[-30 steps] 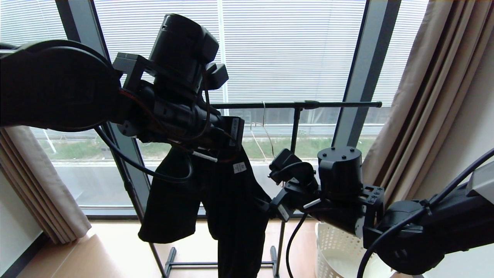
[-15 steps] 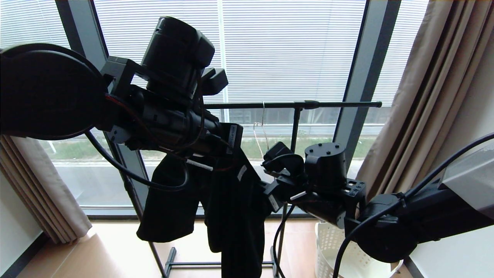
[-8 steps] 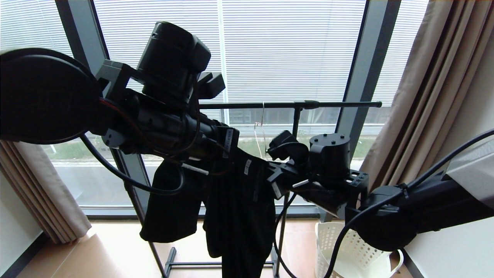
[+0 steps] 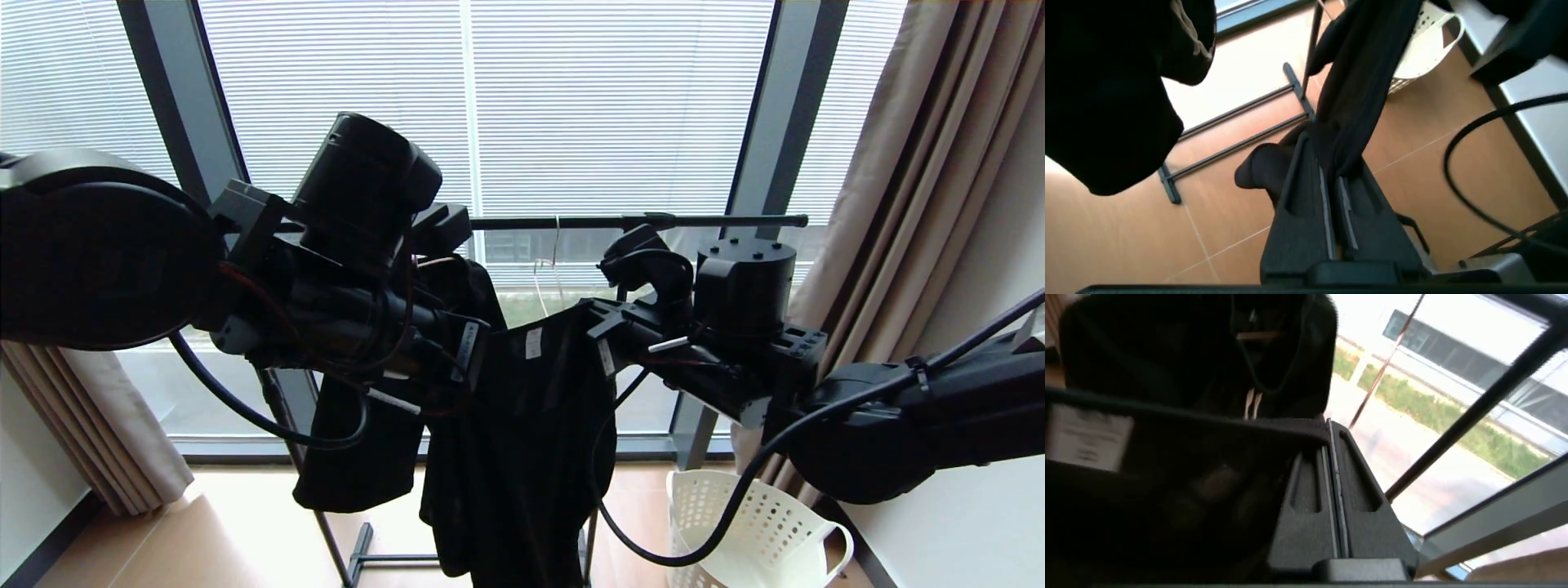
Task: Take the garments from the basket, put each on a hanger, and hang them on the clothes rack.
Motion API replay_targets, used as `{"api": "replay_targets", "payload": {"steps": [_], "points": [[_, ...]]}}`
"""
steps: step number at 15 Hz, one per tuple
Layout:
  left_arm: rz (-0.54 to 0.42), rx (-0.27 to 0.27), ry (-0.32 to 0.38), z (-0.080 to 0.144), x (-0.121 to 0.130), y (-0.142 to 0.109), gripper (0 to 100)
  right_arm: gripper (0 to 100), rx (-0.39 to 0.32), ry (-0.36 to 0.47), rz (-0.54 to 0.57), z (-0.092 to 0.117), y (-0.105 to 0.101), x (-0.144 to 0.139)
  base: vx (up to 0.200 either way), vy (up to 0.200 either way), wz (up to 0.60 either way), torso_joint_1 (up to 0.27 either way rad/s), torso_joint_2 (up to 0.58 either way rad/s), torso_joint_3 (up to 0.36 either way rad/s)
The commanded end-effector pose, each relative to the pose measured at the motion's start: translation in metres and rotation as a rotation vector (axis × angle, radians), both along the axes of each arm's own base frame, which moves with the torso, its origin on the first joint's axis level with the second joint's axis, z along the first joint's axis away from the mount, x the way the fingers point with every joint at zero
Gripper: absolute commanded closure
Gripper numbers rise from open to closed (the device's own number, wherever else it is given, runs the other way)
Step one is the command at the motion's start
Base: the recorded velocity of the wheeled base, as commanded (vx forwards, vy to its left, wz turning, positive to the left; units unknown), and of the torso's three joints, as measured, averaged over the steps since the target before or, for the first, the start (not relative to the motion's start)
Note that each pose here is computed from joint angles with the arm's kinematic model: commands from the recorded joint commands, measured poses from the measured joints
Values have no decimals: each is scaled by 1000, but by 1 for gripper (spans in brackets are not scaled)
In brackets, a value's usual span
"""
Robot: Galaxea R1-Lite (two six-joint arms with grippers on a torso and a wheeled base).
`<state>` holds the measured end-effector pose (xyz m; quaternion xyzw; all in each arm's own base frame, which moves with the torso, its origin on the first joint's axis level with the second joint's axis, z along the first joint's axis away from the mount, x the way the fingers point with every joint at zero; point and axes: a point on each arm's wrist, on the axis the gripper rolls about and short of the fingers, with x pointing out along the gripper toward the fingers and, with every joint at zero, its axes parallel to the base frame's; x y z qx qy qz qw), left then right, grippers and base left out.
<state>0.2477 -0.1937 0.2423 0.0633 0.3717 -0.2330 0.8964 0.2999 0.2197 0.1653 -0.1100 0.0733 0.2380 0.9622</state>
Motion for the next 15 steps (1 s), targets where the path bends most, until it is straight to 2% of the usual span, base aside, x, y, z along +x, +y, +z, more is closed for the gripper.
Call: {"api": "replay_targets", "payload": {"steps": [1, 2, 6, 9, 10, 13, 15], "points": [[-12, 19, 7, -4, -5, 4, 100, 100, 22, -29, 0, 14, -5, -6, 0, 0, 0, 0, 0, 0], [-17, 25, 7, -5, -7, 5, 0, 100, 22, -30, -1, 14, -5, -7, 0, 0, 0, 0, 0, 0], [-27, 26, 12, -4, -21, 14, 0, 100, 23, -32, -6, 15, -6, -6, 0, 0, 0, 0, 0, 0], [-49, -14, 19, -5, -38, 29, 0, 100, 34, -50, -24, 24, -15, -7, 0, 0, 0, 0, 0, 0], [-41, -25, 5, -14, -42, 35, 0, 100, 37, -59, -33, 29, -24, -14, 0, 0, 0, 0, 0, 0], [-29, -69, -64, -35, -53, 49, 0, 100, -1, -59, -32, 50, -57, -62, 0, 0, 0, 0, 0, 0], [-28, -73, -68, -42, -56, 51, 0, 100, -38, -24, -44, 50, -76, -92, 0, 0, 0, 0, 0, 0]]}}
